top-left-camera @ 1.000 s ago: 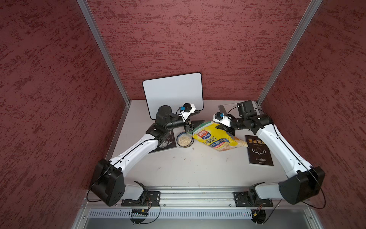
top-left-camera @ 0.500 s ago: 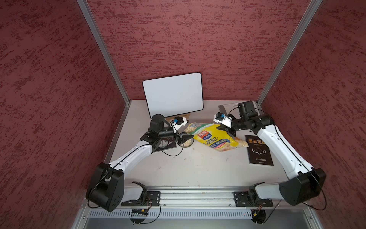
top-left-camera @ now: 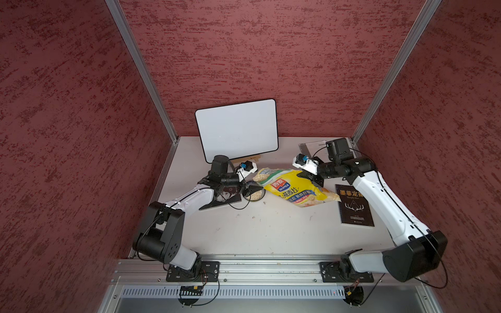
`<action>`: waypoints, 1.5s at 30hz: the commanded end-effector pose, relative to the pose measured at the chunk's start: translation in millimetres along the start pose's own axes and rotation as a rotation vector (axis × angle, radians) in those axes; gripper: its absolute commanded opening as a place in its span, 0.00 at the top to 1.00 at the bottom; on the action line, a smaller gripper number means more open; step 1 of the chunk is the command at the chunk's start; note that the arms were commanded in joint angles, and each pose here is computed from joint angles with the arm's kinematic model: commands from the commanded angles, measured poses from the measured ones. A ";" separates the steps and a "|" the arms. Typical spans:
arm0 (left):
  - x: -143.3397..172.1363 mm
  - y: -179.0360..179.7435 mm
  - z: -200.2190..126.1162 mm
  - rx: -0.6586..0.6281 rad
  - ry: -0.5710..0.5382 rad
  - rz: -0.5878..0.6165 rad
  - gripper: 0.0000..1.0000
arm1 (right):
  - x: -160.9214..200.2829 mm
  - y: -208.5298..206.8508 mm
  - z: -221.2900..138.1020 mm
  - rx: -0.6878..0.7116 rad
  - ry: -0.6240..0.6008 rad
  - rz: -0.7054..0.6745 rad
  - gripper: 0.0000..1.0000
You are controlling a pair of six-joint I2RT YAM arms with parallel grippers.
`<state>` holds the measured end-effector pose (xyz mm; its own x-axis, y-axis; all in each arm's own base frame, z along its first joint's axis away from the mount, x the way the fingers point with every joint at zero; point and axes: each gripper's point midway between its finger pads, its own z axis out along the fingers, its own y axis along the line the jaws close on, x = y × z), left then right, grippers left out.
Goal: Pour the oats into the breakfast bowl
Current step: Place the oats bag at the center of the board.
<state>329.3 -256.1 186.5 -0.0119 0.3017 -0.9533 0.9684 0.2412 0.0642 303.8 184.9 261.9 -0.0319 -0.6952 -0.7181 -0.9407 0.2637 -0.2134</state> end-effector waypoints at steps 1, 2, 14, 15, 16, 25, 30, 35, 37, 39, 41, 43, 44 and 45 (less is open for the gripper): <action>-2.3 14.6 3.5 -0.013 -0.012 0.040 0.02 | -27.4 -7.7 -24.6 0.081 -0.092 -0.074 1.00; -1.9 16.2 5.4 -0.005 -0.015 0.037 0.02 | -27.2 -7.4 -24.7 0.080 -0.091 -0.074 1.00; -6.6 13.3 21.1 0.145 -0.025 -0.053 0.32 | -24.7 -8.3 -21.1 0.074 -0.087 -0.076 1.00; -7.5 12.6 21.9 0.151 -0.026 -0.056 0.35 | -24.4 -8.7 -20.4 0.075 -0.086 -0.077 1.00; -7.2 11.8 22.8 0.156 -0.025 -0.058 0.38 | -24.8 -8.9 -20.5 0.075 -0.089 -0.077 1.00; -6.7 13.9 35.1 0.175 -0.023 -0.056 0.31 | -25.2 -8.4 -18.2 0.065 -0.095 -0.075 1.00; -5.2 20.4 41.5 0.173 -0.020 -0.056 0.30 | -25.2 -8.4 -18.9 0.068 -0.093 -0.079 1.00; -5.7 21.8 44.4 0.185 -0.016 -0.066 0.40 | -24.1 -8.4 -18.3 0.068 -0.090 -0.080 1.00; -9.1 21.2 43.2 0.189 -0.023 -0.061 0.49 | -23.1 -8.4 -18.0 0.070 -0.086 -0.080 1.00; -12.6 19.6 41.5 0.194 -0.029 -0.058 0.61 | -20.7 -8.5 -16.4 0.069 -0.079 -0.077 1.00; -15.5 18.3 39.7 0.192 -0.033 -0.052 0.75 | -18.7 -8.9 -15.8 0.071 -0.073 -0.072 1.00; -18.5 17.5 37.7 0.190 -0.036 -0.049 0.83 | -17.8 -8.4 -15.4 0.074 -0.074 -0.072 1.00; -19.5 16.6 37.0 0.191 -0.036 -0.049 0.86 | -17.1 -8.3 -15.0 0.075 -0.075 -0.069 1.00; -21.2 15.9 36.4 0.191 -0.038 -0.047 0.90 | -16.8 -8.1 -14.8 0.076 -0.076 -0.069 1.00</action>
<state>356.8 -290.7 180.8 -0.0833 0.2747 -0.9579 0.9943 0.0866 -0.0617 304.0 183.3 260.0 -0.0219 -0.7011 -0.7127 -0.9367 0.2636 -0.2305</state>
